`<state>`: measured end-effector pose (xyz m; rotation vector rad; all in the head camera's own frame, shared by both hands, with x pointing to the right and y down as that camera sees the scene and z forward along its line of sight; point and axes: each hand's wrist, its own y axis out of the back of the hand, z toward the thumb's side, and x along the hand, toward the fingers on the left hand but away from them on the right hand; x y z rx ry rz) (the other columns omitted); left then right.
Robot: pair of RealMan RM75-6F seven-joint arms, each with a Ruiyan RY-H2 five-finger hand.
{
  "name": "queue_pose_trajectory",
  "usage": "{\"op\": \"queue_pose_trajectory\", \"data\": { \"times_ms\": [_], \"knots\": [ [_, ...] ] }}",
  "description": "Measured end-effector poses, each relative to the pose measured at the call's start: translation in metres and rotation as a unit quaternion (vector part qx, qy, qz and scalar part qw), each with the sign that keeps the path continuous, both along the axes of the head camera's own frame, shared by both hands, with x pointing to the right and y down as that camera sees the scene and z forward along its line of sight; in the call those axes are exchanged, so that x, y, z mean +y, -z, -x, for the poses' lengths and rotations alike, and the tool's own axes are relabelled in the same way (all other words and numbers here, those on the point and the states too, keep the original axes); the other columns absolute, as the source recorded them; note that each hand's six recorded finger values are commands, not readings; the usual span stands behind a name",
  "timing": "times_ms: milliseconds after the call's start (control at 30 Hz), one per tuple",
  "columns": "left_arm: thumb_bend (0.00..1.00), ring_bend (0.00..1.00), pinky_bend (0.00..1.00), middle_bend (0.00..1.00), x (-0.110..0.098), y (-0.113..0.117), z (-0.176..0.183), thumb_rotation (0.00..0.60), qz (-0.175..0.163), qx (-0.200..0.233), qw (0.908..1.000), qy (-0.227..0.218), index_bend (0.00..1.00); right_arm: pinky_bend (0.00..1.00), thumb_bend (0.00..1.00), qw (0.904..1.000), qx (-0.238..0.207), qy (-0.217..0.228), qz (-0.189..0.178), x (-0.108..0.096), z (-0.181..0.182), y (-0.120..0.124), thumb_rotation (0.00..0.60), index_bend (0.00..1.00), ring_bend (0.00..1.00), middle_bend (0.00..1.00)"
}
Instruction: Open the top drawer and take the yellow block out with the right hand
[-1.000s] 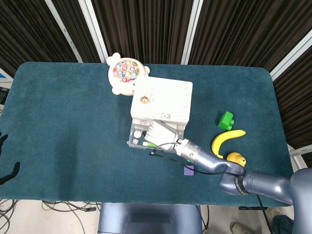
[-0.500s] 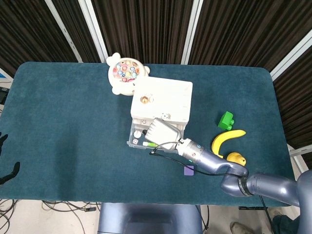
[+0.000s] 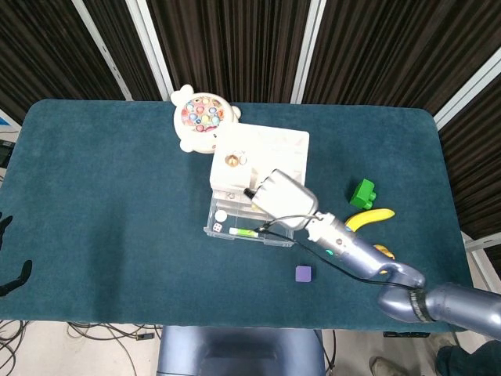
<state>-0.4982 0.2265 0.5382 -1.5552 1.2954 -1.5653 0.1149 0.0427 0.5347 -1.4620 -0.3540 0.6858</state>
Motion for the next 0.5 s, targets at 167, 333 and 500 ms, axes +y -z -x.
{"op": "queue_pose_trajectory", "data": {
  "times_ms": [167,333,500],
  "knots": [
    [0.36,0.0,0.0,0.0,0.0,0.0,-0.001,0.6,-0.001,0.0,1.0,-0.001,0.04,1.0,0.25,0.9993,-0.004,-0.035,-0.012,-0.013,-0.033,0.021,0.6,0.56,1.0,0.97],
    [0.36,0.0,0.0,0.0,0.0,0.001,-0.002,0.6,-0.003,0.0,1.0,-0.001,0.04,1.0,0.25,0.9975,0.01,-0.068,-0.017,-0.021,-0.071,0.032,0.6,0.56,1.0,0.97],
    [0.36,0.0,0.0,0.0,0.0,0.001,-0.004,0.6,-0.004,0.0,1.0,-0.002,0.04,1.0,0.25,0.9948,0.054,-0.086,-0.006,-0.016,-0.107,0.022,0.6,0.56,1.0,0.97]
  ]
}}
